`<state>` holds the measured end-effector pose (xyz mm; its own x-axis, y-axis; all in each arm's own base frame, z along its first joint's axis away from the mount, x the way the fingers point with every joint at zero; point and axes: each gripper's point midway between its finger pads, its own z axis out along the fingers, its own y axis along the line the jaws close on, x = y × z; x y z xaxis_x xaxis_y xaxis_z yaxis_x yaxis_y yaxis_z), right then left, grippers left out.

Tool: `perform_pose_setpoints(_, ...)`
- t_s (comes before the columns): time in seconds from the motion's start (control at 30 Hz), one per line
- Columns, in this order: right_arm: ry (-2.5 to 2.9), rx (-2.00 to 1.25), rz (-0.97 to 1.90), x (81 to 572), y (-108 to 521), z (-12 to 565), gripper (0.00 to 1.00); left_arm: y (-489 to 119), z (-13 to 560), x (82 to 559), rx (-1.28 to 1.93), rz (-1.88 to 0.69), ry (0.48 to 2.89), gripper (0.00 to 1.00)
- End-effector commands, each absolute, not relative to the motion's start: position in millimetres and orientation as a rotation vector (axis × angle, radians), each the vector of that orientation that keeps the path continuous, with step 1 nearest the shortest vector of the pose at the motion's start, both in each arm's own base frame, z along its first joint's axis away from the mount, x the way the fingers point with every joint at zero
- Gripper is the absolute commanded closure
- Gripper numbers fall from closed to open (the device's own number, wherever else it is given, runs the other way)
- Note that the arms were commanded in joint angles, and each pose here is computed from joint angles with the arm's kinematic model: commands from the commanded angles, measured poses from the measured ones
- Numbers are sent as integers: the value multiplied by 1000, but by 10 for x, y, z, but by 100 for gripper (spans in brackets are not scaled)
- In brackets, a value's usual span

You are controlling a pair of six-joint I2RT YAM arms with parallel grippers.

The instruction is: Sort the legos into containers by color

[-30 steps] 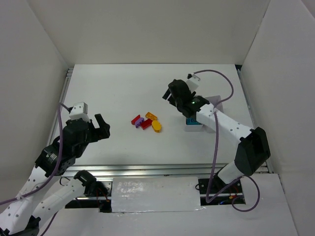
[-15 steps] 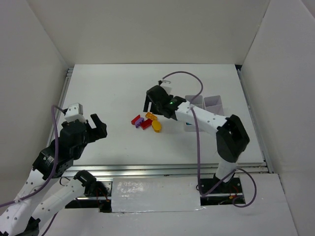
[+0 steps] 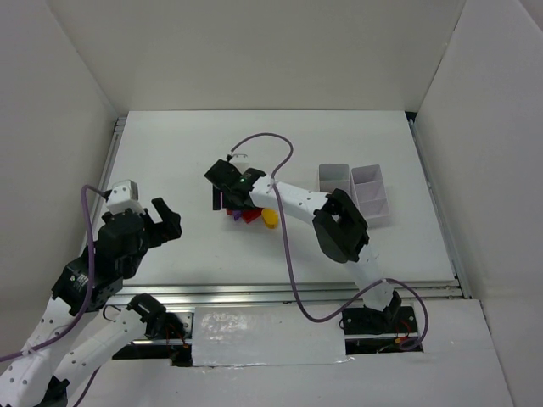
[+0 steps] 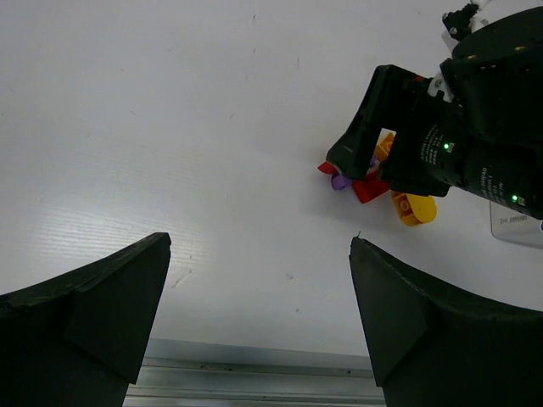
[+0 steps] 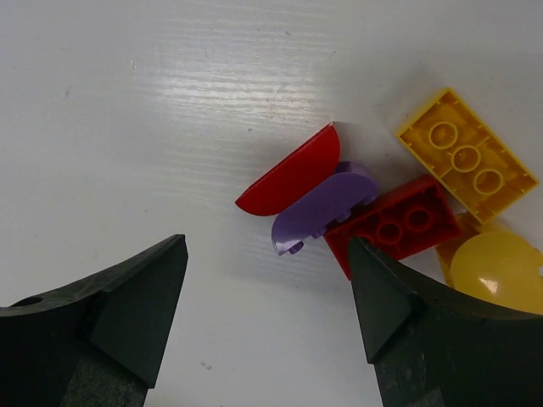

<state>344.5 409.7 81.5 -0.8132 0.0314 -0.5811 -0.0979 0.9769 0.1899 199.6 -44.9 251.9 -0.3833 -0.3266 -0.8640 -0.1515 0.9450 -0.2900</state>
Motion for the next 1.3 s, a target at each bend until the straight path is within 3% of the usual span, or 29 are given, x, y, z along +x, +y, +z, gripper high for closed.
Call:
perform_pose_setpoints(0.0, 2500, 33, 210, 3543, 4039, 821, 17, -470, 2696, 2022, -353, -237, 1919, 1)
perform_pose_setpoints(0.2, 2477, 22, 161, 3634, 4027, 735, 12, -507, 2701, 2025, -332, -252, 1922, 0)
perform_pose_setpoints(0.4, 2399, -341, 242, 3599, 4098, 848, 6, -564, 2694, 2032, -296, -273, 1927, 1)
perform_pose_setpoints(0.67, 2319, -837, 237, 3611, 4021, 841, 6, -597, 2688, 2041, -278, -281, 1933, 1)
perform_pose_setpoints(1.27, 2219, -1166, 350, 3574, 4155, 823, 5, -676, 2673, 2061, -233, -302, 1948, 1)
